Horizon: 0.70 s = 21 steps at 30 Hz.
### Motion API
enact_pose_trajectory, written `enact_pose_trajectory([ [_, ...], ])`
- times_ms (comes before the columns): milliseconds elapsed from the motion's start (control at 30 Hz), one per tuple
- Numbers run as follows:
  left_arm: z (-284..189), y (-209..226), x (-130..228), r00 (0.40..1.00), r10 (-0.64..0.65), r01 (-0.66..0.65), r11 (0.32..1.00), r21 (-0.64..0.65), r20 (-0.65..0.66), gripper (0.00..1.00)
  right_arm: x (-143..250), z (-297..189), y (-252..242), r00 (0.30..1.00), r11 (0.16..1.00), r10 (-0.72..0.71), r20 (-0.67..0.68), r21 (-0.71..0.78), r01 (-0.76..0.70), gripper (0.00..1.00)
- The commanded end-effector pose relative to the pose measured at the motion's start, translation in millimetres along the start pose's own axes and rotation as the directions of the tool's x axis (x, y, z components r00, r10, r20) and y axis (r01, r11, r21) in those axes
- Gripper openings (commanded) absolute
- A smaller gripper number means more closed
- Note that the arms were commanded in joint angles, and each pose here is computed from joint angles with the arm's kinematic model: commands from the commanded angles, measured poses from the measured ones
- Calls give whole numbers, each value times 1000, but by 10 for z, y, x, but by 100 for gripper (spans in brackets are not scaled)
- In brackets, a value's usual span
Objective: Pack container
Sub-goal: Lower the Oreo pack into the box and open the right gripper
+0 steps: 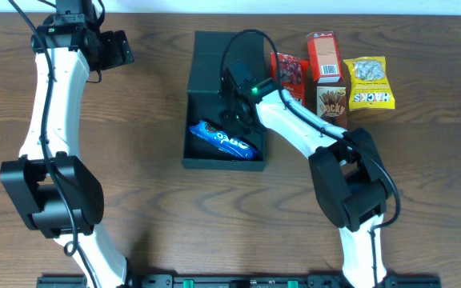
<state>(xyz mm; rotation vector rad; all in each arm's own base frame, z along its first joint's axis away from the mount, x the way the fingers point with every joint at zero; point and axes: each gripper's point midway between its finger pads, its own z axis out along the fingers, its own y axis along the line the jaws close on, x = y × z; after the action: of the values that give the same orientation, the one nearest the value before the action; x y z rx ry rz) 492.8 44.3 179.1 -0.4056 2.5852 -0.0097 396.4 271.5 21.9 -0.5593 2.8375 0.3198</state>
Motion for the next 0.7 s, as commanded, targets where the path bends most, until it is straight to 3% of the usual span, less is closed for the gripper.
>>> enact_pose_trajectory([
  [0, 54, 34, 37, 1000, -10, 10, 1000, -4, -17, 95, -82, -2, 189, 997, 994, -78, 23, -76, 80, 1],
  [533, 55, 32, 26, 1000, -10, 10, 1000, -3, -13, 95, 316, 93, 642, 958, 937, -278, -74, -241, 254, 1],
  [667, 55, 31, 27, 1000, -10, 10, 1000, -3, -13, 95, 251, 97, 623, 959, 937, -278, -49, -236, 259, 1],
])
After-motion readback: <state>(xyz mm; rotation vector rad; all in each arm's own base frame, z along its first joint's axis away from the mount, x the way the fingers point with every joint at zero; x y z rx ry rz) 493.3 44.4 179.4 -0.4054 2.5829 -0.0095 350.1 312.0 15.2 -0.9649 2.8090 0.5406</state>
